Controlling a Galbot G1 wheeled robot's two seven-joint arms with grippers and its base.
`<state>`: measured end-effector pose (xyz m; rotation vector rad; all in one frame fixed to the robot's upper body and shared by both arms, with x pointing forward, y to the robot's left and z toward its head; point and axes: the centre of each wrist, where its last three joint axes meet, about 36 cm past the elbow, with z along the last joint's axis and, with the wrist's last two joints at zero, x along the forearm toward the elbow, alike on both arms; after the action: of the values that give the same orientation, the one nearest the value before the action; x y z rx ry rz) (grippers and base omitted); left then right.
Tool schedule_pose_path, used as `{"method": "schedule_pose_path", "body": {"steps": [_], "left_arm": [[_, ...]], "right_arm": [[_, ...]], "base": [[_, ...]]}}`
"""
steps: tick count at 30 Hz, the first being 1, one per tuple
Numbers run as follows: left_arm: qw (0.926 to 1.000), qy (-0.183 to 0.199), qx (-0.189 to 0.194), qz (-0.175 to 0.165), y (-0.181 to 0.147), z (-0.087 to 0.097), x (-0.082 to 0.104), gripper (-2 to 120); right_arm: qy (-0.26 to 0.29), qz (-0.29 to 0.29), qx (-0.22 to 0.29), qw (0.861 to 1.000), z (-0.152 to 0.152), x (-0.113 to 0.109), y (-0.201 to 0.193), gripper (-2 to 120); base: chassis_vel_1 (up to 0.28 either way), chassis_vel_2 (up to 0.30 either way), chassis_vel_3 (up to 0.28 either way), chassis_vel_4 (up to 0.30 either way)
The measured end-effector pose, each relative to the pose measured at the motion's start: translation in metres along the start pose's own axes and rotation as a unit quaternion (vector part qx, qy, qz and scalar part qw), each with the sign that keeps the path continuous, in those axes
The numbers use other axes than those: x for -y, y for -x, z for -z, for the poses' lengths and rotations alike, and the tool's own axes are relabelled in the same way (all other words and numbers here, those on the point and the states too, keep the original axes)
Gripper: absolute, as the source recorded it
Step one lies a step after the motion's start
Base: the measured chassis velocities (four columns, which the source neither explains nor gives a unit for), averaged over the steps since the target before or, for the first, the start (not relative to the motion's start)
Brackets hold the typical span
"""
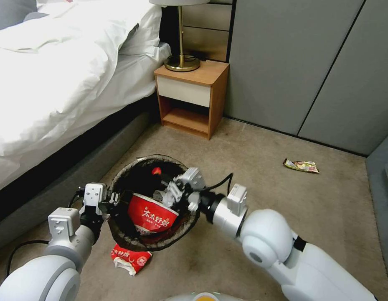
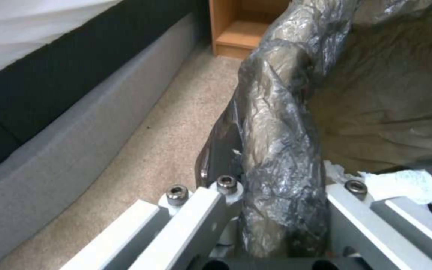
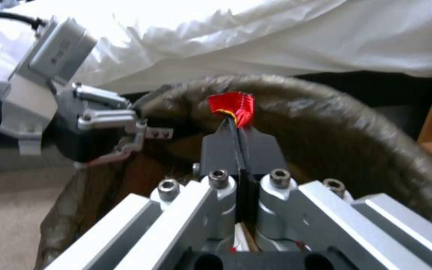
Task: Pick up the trash bin, then pick up the garbage from the floor and place it into the trash bin.
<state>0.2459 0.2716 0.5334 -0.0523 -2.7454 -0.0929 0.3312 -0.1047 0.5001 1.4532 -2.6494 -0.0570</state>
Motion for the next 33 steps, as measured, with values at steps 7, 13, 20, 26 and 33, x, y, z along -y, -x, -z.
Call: {"method": "schedule_pose_path", "body": {"steps": [7,13,20,26,33], "left_arm": [[1.0,0.001,0.0,0.0,0.0,0.0,0.001,1],[1.0,0.001,-0.001,0.001,0.0,0.0,0.001,1],[1.0,-0.001,0.001,0.0,0.001,0.0,0.002,1],[1.0,-0.002,0.002,-0.001,0.001,0.0,0.003,1],[1.0,-0.001,0.002,-0.002,0.001,0.0,0.003,1]], "right_arm": [[-0.003,-0.01,-0.011,1.0,-0.003,-0.006,0.002,15],[-0.004,-0.018,-0.019,1.0,-0.002,-0.008,-0.001,33],[-0.003,-0.016,-0.018,1.0,0.002,-0.008,0.0,59],[-0.003,-0.019,-0.021,1.0,0.005,-0.007,0.001,82],[-0.007,-0.022,-0.009,1.0,0.014,-0.003,-0.002,100]], "base": [[0.0,0.0,0.0,0.0],[0.0,0.0,0.0,0.0],[0.0,0.0,0.0,0.0],[0.0,0.0,0.0,0.0],[0.0,0.0,0.0,0.0]]}}
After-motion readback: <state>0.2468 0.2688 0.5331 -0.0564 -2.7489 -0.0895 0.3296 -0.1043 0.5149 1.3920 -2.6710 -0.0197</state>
